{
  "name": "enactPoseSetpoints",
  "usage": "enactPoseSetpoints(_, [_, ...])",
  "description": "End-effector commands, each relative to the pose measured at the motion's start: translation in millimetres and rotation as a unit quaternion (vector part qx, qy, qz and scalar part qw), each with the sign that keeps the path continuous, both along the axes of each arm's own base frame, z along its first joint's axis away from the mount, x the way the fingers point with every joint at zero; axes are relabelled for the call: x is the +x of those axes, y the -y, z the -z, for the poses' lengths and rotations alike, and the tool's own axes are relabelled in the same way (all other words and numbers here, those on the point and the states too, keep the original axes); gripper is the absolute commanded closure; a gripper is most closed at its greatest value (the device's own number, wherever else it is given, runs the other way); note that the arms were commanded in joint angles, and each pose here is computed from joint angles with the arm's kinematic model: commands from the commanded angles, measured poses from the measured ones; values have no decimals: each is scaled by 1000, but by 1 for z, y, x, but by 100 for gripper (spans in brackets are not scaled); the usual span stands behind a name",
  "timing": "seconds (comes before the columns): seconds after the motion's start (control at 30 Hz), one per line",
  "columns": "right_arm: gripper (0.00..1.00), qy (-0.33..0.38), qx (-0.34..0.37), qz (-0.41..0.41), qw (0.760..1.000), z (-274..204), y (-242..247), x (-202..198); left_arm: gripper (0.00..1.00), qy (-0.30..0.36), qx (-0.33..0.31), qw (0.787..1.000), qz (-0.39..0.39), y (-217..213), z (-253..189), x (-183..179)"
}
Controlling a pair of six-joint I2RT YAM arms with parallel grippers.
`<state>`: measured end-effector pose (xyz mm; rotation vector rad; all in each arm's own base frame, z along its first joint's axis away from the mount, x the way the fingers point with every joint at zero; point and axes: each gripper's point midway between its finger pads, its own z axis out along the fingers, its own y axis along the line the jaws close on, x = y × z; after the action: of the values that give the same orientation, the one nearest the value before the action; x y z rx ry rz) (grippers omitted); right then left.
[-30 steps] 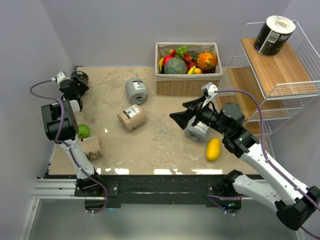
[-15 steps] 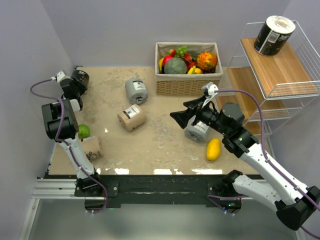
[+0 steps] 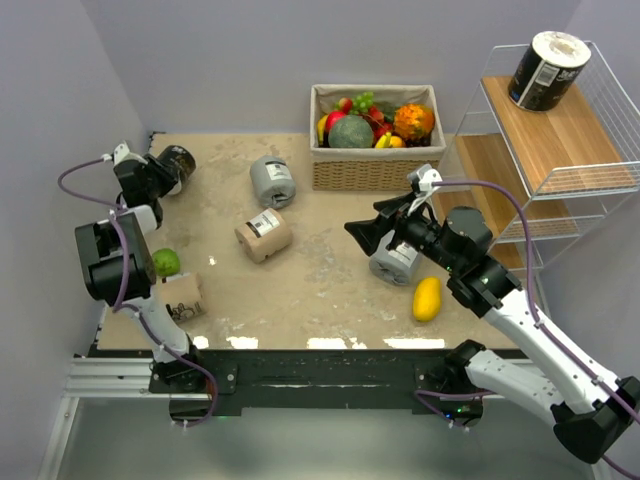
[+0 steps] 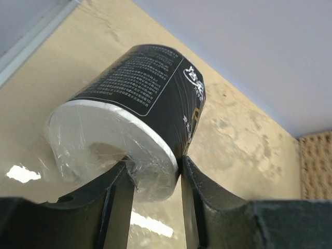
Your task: Place and organize the paper towels onto the shelf
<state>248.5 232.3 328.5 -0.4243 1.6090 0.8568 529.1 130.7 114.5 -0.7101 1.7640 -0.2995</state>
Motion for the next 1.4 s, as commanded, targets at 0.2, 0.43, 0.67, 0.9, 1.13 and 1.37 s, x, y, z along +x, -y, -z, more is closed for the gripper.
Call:
enactPoseSetpoints(0.2, [1, -4, -4, -13, 1000, -30, -10, 7, 67, 68, -15, 989, 134, 74, -117, -62])
enactPoseSetpoints(0.43, [1, -23, 20, -39, 999, -36, -27, 11, 67, 79, -39, 962, 258, 151, -143, -135])
enactPoseSetpoints(0.67, [1, -64, 65, -87, 992, -36, -59, 22, 67, 94, -81, 912, 391, 235, -151, -204])
enactPoseSetpoints(0.9, [2, -142, 143, -192, 961, -13, -113, 32, 68, 131, -112, 882, 439, 254, -162, -242])
enactPoseSetpoints(1.13, [2, -169, 163, -215, 948, 6, -137, 42, 68, 140, -137, 862, 467, 263, -161, -256])
enactPoseSetpoints(1.37, [3, -194, 156, -218, 944, 27, -161, 45, 68, 155, -155, 850, 479, 267, -169, -267])
